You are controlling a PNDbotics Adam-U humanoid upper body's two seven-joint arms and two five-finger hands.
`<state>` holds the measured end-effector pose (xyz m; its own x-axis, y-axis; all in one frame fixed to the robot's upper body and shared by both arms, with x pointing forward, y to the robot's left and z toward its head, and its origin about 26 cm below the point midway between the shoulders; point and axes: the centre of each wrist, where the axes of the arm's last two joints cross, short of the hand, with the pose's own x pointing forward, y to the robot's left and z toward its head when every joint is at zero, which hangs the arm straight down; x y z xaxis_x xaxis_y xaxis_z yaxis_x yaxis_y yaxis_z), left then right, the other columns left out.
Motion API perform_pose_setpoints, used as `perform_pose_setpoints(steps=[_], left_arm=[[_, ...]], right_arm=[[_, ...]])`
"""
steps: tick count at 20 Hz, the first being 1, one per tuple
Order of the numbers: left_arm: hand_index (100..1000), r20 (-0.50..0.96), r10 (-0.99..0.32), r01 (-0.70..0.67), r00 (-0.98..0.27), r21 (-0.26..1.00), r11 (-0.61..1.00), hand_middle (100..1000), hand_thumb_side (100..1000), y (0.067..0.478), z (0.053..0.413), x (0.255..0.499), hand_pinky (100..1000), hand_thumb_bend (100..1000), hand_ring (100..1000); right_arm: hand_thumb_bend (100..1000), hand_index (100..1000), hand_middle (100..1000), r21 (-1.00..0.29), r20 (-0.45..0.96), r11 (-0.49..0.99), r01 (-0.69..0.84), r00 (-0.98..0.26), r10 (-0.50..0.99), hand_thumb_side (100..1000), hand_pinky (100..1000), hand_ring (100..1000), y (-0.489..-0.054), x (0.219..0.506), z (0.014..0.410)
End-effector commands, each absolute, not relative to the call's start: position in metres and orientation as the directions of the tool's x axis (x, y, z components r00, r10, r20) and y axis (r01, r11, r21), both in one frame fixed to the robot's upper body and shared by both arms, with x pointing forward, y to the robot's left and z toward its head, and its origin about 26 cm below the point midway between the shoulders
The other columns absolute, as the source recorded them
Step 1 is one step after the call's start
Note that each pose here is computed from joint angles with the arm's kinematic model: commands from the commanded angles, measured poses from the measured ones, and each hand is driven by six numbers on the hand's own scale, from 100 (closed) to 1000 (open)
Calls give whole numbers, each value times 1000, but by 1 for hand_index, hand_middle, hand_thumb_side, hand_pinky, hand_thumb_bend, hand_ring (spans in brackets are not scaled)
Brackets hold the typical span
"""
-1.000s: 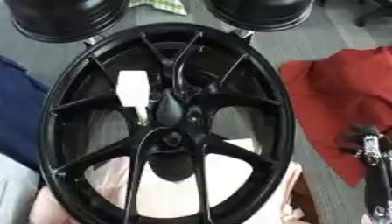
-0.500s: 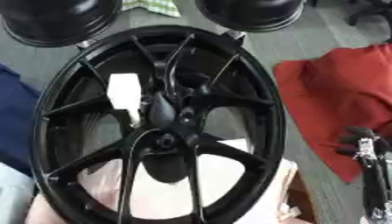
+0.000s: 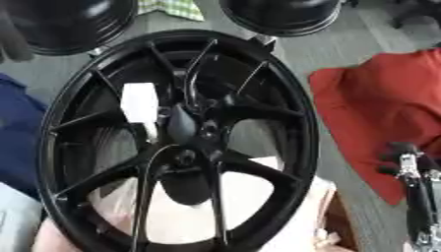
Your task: Pull the pin out of the wheel hub.
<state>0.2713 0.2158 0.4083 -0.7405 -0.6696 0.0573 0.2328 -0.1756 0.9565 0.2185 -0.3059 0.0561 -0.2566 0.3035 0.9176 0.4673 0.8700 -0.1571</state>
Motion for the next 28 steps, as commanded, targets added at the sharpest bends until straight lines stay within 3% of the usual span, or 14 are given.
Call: perform_pose_setpoints(steps=[1,9,15,28], left_arm=[[791,64,-681,241,-729,956,-167,680,518,202,414,272,772,437,692],[795,126,-691,302,-712,943,-140,686,509,175,411,296,769,459,689],[836,169,-744,359,-646,928,-101,744,487,163,401,311,791,505,742],[859,233,-774,489,-589,865,-112,774,398,159,374,344,810,548,771]], right_arm=[[100,701,511,-170,910,868,467,-264,320,825,611,718,-308,217,61],[100,701,512,-165,915,873,459,-260,309,828,612,720,-307,217,62],[100,702,513,-160,917,876,454,-259,302,832,613,720,-307,219,63],[100,701,513,-137,922,879,456,-265,282,836,614,721,-304,224,68]])
